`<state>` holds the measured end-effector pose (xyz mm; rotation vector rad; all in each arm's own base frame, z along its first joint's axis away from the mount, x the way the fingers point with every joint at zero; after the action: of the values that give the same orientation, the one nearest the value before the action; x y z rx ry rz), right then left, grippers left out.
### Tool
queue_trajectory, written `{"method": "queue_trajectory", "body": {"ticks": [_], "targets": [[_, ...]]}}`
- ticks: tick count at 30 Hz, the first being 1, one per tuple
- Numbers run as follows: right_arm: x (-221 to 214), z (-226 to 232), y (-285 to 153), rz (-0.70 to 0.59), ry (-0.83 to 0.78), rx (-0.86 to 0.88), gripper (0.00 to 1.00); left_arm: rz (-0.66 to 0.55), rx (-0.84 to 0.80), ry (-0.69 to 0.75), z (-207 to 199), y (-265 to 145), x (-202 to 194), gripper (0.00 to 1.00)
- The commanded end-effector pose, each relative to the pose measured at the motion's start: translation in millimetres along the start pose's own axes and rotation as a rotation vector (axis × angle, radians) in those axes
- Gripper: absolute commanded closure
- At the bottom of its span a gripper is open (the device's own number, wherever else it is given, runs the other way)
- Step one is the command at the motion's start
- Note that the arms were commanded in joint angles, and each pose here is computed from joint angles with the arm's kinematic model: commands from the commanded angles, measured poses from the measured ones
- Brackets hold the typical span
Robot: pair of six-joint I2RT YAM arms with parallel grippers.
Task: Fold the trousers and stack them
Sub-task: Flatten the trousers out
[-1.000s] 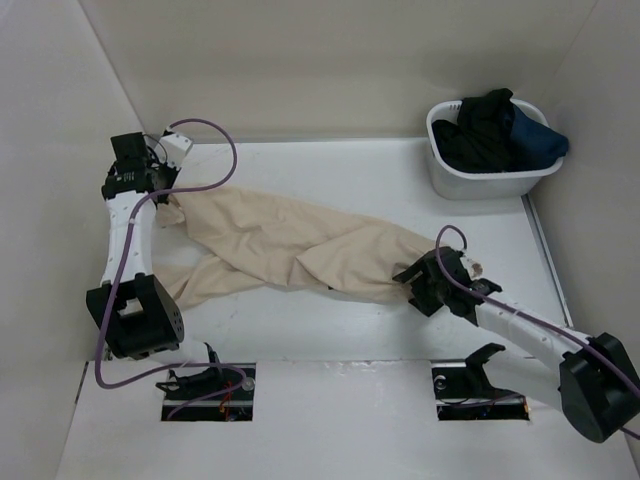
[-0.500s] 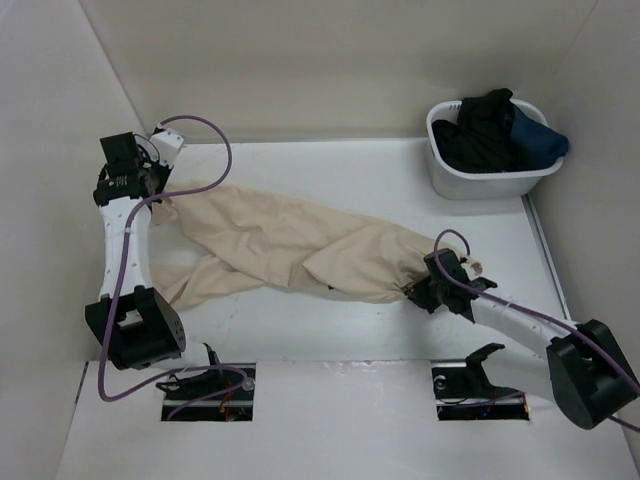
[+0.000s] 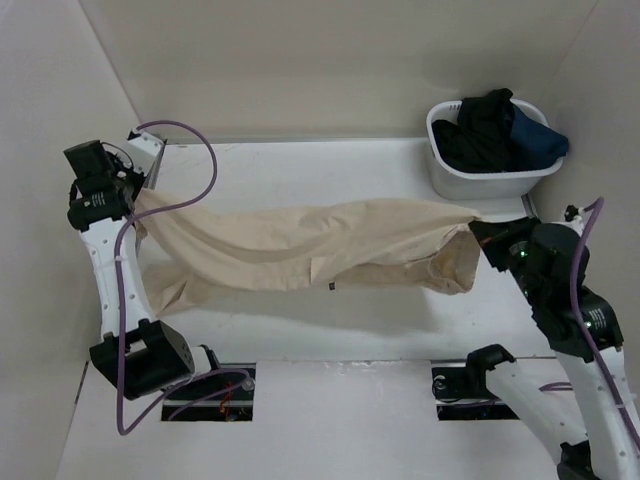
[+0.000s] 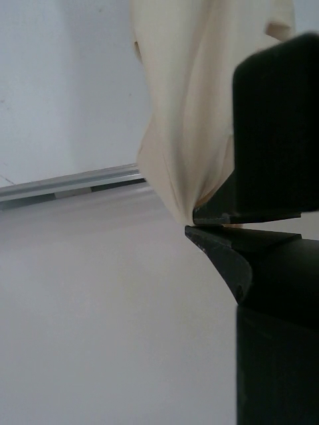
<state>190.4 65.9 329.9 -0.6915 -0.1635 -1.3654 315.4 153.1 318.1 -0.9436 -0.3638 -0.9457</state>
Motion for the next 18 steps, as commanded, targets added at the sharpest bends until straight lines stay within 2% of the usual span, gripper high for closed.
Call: {"method": "queue_trajectory", "body": {"ticks": [1, 5, 10, 14, 15, 16, 17, 18], "targets": [[-6, -30, 6, 0.069, -0.149, -0.175, 1.00, -0.013, 0.010, 0.062, 13, 8, 8, 0.96], [27, -24, 68, -0.016, -0.175, -0.183, 1.00, 0.021, -0.044, 0.057, 21, 68, 10, 0.96], [93, -30, 141, -0.119, -0.043, -0.193, 1.00, 0.095, -0.144, 0.031, 11, 152, 2, 0.96], [90, -22, 181, -0.046, -0.030, -0.181, 1.00, 0.132, -0.220, 0.052, -19, 194, 4, 0.90], [83, -21, 189, -0.018, -0.036, -0.182, 0.95, 0.137, -0.227, 0.058, -26, 204, 5, 0.88], [80, -19, 196, 0.000, -0.045, -0.181, 0.77, 0.142, -0.229, 0.064, -32, 213, 7, 0.85], [77, -18, 201, 0.015, -0.056, -0.182, 0.45, 0.144, -0.220, 0.069, -35, 221, 10, 0.78], [75, -16, 204, 0.026, -0.077, -0.175, 0.25, 0.142, -0.206, 0.074, -36, 227, 14, 0.68]]}}
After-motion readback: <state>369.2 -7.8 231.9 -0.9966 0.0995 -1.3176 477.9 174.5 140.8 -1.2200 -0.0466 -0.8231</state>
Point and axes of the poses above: each gripper's point midway between its finger pads, its own y axis out along the fingers, its own z axis along the line the jaws close on, x = y × z, the point moved 4 cm from there along -y, back along the fingers, and after that the axes turned 1 degree about -y, right-handed, at the moved point
